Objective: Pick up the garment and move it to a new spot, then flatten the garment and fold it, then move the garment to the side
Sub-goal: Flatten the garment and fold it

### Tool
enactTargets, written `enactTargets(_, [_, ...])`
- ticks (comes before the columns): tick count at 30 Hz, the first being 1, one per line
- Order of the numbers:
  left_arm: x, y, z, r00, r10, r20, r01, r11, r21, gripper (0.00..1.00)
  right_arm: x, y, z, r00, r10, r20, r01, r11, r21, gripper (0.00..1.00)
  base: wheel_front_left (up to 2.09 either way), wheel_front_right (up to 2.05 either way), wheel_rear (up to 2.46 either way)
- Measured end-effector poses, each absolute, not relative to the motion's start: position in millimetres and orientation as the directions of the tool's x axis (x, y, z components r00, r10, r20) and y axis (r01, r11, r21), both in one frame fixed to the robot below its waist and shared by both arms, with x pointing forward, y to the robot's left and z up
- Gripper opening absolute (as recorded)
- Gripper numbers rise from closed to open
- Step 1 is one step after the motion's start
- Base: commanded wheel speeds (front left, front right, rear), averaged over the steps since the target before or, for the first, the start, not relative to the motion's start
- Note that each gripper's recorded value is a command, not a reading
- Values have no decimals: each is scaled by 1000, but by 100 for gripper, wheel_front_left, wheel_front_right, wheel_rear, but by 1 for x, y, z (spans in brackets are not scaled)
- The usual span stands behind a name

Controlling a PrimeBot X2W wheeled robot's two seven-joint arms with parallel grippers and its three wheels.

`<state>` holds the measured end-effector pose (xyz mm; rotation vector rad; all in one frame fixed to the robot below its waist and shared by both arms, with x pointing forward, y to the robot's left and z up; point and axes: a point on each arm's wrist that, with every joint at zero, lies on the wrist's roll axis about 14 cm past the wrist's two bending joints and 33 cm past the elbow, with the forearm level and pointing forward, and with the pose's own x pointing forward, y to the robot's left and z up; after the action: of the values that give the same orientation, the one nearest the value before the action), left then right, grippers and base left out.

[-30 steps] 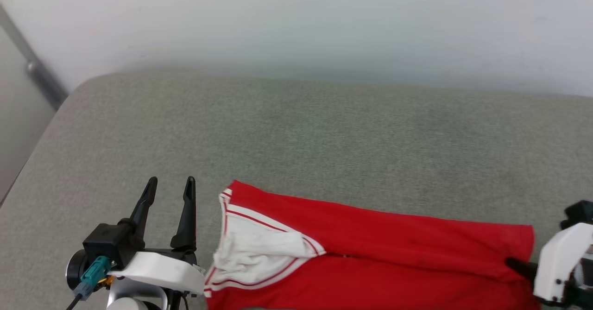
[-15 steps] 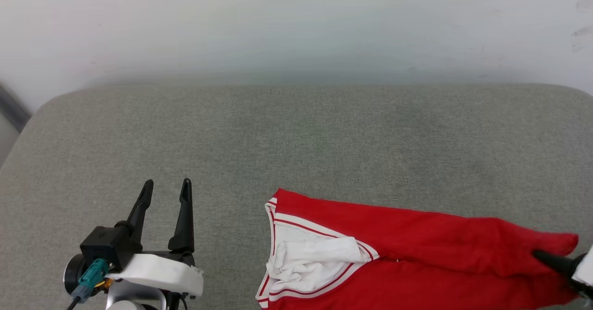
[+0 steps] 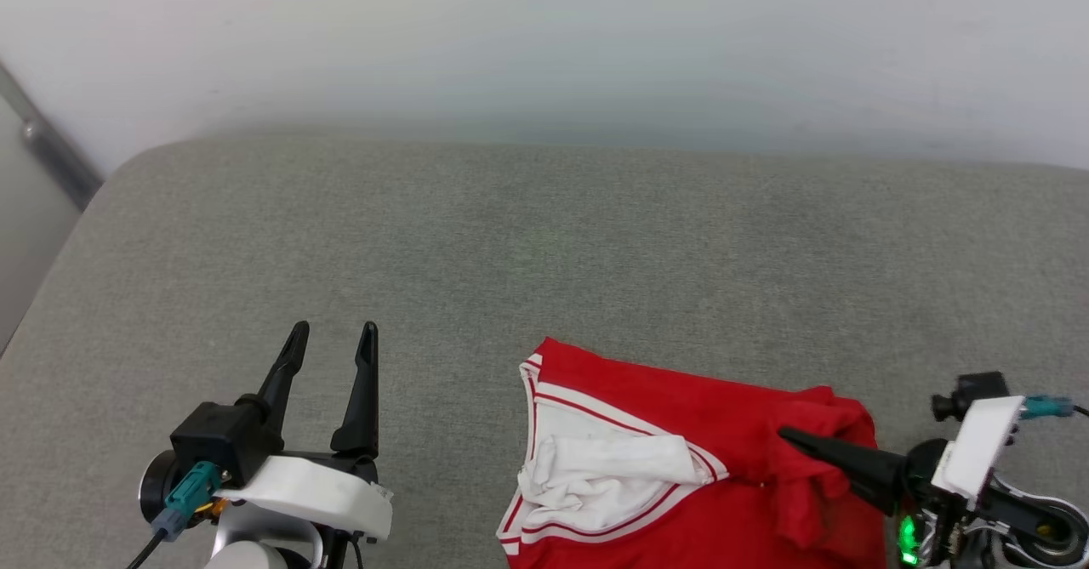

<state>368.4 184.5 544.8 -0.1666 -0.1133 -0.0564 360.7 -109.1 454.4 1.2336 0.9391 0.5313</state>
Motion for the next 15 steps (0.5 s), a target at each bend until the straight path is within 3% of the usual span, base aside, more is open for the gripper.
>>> enactTargets(8, [365, 204, 543, 994, 6, 109, 11, 987, -158, 100, 360, -26, 447, 382, 881, -278, 95, 262, 960, 0, 0, 0, 0])
enactTargets(15, [371, 212, 535, 995, 34, 89, -19, 986, -163, 100, 364, 25, 443, 309, 909, -281, 44, 282, 959, 0, 0, 0, 0])
